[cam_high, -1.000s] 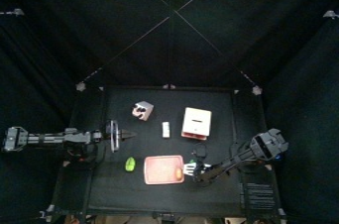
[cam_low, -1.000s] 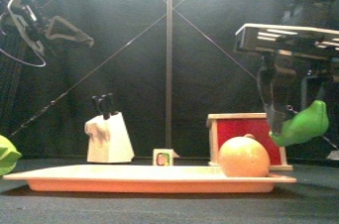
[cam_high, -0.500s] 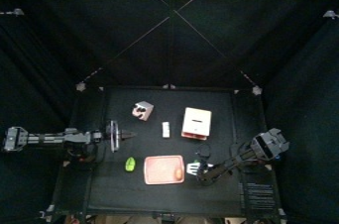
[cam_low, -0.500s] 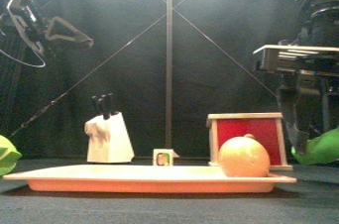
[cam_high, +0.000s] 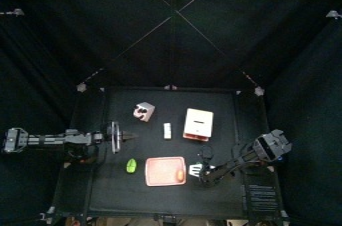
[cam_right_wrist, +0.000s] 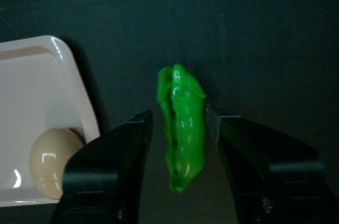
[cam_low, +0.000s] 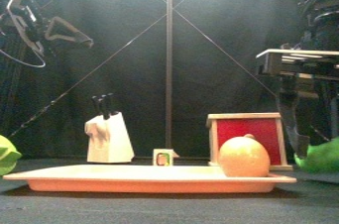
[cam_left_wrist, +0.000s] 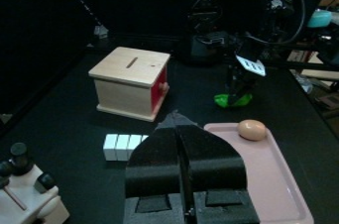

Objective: Put peas right of plate

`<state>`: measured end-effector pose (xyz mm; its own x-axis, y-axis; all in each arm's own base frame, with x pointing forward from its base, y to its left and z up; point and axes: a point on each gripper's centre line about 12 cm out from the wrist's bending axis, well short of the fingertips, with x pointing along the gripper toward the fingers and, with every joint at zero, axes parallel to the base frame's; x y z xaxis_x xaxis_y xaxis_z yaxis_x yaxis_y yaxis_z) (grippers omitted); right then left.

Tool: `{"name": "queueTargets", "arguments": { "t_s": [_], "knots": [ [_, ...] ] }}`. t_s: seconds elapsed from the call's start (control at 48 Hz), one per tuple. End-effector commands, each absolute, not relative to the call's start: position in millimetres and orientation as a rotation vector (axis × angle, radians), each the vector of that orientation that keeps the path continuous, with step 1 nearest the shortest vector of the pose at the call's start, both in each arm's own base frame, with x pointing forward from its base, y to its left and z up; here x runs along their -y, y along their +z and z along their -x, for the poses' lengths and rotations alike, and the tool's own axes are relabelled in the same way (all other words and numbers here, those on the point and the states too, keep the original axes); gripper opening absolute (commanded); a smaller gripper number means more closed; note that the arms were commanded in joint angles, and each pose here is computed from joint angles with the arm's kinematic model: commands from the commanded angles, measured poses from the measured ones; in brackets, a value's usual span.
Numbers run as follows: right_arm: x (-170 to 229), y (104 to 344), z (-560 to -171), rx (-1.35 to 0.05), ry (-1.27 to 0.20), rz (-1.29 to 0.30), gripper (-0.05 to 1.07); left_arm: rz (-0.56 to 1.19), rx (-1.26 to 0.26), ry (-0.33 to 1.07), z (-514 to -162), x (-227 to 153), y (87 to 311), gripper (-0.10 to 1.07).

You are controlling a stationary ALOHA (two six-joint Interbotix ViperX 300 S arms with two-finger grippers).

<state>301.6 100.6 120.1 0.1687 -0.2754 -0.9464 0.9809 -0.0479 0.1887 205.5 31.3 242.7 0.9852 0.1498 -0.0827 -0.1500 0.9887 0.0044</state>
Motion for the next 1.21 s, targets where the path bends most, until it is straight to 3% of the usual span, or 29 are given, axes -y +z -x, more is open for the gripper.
{"name": "queueTargets", "arguments": {
  "t_s": [0.0,0.771,1.188],
  "knots": [
    [-102.3,135.0,-303.9,-0.823,-1.207,-1.178,0.91,0.002,-0.069,0.153,-207.2,-32.0,247.6,-0.01],
    [-99.3,140.8,-305.1,-0.824,-1.175,-1.166,0.91,0.001,-0.069,0.153,-207.2,-32.0,247.6,-0.01],
    [-83.0,188.3,-299.0,-0.711,-1.031,-1.183,0.91,0.002,-0.069,0.153,-207.2,-32.0,247.6,-0.01]
  ]
}}
